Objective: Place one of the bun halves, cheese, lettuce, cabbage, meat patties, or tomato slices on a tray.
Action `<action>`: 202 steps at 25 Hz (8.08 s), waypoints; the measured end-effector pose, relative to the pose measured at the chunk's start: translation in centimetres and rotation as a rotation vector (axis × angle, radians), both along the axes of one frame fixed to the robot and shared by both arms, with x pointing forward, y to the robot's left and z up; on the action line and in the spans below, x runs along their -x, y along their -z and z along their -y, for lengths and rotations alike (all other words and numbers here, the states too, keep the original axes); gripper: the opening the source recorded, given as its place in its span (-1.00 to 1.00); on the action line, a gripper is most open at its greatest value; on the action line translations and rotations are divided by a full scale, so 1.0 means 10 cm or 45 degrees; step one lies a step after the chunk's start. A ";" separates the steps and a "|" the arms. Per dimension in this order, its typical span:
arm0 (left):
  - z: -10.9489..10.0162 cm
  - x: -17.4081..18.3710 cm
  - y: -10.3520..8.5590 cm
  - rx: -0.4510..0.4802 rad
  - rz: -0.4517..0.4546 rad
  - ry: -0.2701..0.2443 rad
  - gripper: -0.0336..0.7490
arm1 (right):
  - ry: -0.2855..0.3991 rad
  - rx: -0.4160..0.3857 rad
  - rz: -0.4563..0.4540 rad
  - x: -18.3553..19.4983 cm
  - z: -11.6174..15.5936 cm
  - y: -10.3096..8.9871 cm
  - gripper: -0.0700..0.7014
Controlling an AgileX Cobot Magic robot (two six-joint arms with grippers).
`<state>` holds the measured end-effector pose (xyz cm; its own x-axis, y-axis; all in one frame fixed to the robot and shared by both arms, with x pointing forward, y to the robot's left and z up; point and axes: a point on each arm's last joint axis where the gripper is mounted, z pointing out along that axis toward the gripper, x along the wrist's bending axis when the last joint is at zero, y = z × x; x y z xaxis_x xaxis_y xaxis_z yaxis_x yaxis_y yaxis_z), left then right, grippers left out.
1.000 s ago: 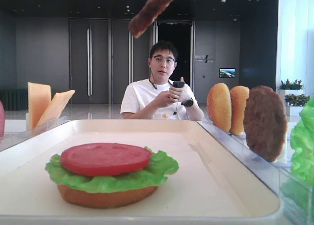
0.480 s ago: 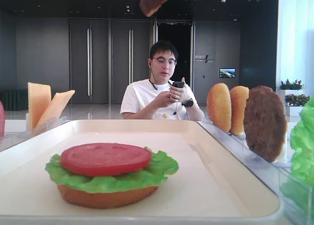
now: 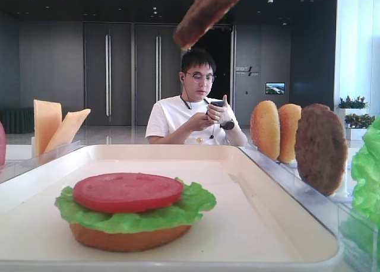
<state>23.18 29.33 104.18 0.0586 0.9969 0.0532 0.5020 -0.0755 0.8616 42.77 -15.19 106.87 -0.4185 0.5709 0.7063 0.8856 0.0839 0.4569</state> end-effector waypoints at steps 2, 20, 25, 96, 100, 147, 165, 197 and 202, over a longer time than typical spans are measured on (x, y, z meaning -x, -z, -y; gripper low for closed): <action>0.00 0.00 0.00 0.000 0.000 0.000 -0.93 | -0.003 -0.022 -0.022 -0.06 -0.04 0.06 -0.39; 0.00 0.00 0.00 0.000 0.000 0.000 -0.93 | -0.126 -0.164 -0.219 -0.26 -0.52 0.57 -0.39; 0.00 0.00 0.00 0.000 0.000 0.000 -0.93 | -0.111 -0.152 -0.232 -0.29 -0.56 0.66 -0.39; 0.00 0.00 0.00 0.002 0.000 -0.001 -0.93 | -0.116 -0.098 -0.267 -0.38 -0.73 1.07 -0.39; 0.00 0.00 0.00 0.002 0.000 -0.001 -0.93 | -0.118 -0.099 -0.261 -0.38 -0.73 1.09 -0.39; 0.00 0.00 0.00 0.002 0.000 -0.001 -0.93 | -0.110 -0.088 -0.252 -0.49 -0.64 1.21 -0.39; 0.00 0.00 0.00 0.002 0.000 -0.001 -0.93 | -0.062 -0.037 -0.223 -0.53 -0.62 1.24 -0.21; 0.00 0.00 0.00 0.002 0.000 -0.001 -0.93 | -0.115 0.195 0.037 -0.24 -0.34 0.56 0.70; 0.00 0.00 0.00 0.002 0.000 -0.001 -0.93 | -0.099 0.410 0.112 -0.26 -0.22 0.32 0.70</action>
<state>23.18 29.33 104.18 0.0575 0.9970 0.0512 0.5021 -0.0732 0.8617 45.42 -13.03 103.64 -0.5211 0.7225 0.4543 0.8290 0.3020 0.4707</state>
